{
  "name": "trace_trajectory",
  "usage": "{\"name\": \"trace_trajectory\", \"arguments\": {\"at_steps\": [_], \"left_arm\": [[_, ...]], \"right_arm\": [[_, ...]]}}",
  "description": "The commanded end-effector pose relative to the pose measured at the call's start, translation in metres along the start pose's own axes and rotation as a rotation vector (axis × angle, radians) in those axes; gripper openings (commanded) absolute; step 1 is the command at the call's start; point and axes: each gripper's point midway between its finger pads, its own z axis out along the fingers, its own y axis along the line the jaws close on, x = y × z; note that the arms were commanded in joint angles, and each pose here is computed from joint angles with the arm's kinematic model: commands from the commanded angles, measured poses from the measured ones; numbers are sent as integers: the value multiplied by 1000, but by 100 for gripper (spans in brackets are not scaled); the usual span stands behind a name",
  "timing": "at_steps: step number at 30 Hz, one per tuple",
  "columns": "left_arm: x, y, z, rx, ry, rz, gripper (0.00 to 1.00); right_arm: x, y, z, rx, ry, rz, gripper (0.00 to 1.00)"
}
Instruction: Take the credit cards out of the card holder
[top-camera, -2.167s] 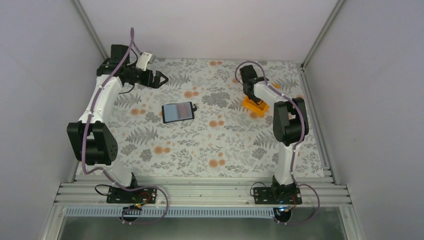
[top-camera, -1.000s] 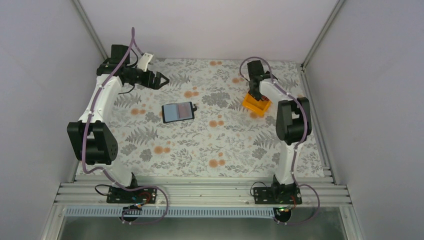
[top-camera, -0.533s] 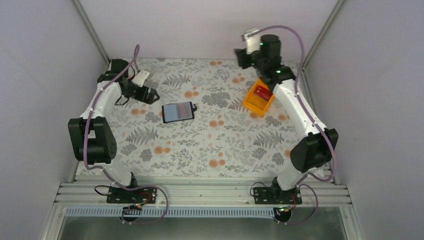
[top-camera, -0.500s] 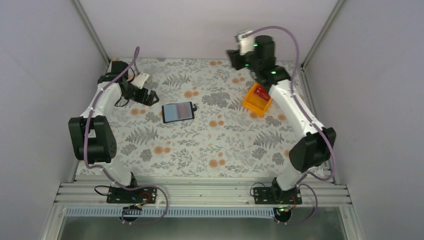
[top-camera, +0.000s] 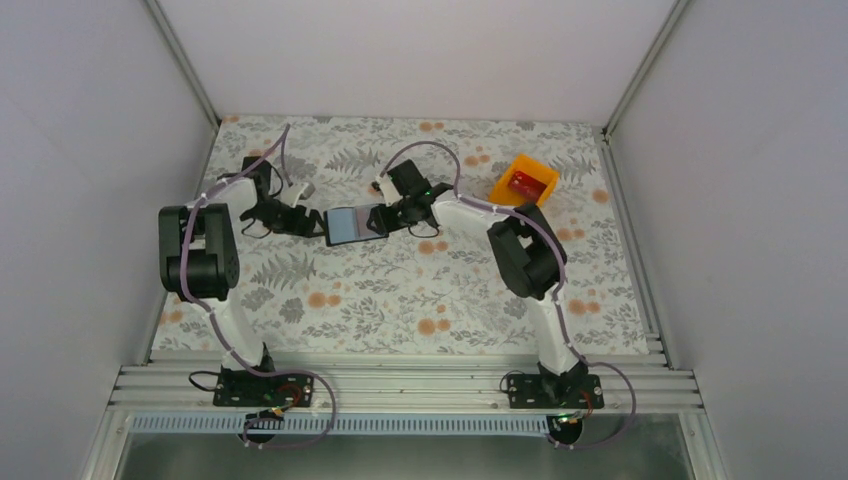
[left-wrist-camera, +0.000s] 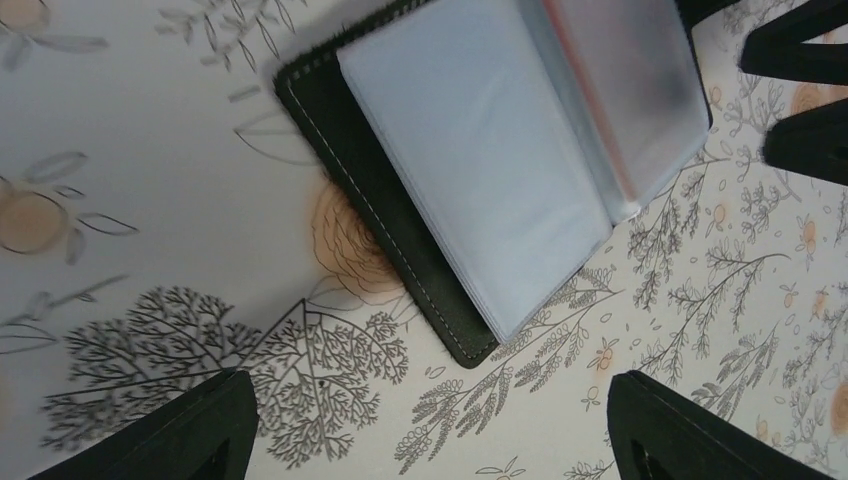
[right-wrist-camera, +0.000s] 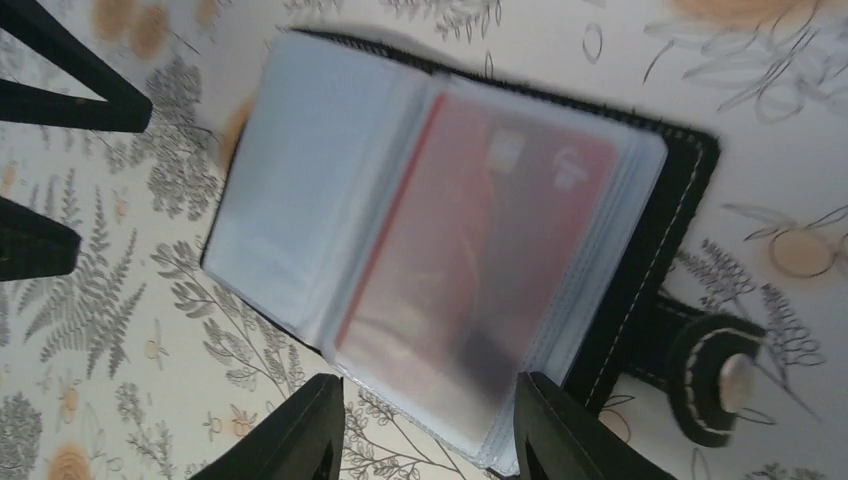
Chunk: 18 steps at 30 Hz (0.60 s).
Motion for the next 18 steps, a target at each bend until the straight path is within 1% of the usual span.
{"name": "trace_trajectory", "arguments": {"at_steps": [1, 5, 9, 14, 16, 18], "left_arm": [[-1, -3, 10, 56, -35, -25, 86], [-1, -8, 15, 112, -25, -41, 84], [-2, -8, 19, 127, -30, -49, 84], [0, -6, 25, 139, -23, -67, 82], [0, -6, 25, 141, -27, -69, 82], [1, -6, 27, 150, -27, -75, 82]], "right_arm": [[-18, 7, 4, -1, -45, 27, 45], [-17, -3, 21, 22, -29, 35, 43], [-13, -8, 33, 29, -2, 46, 38], [-14, -10, 33, 44, 9, 45, 38], [-16, -10, 31, 56, -4, 46, 43], [-15, -14, 32, 74, -6, 51, 53]]}}
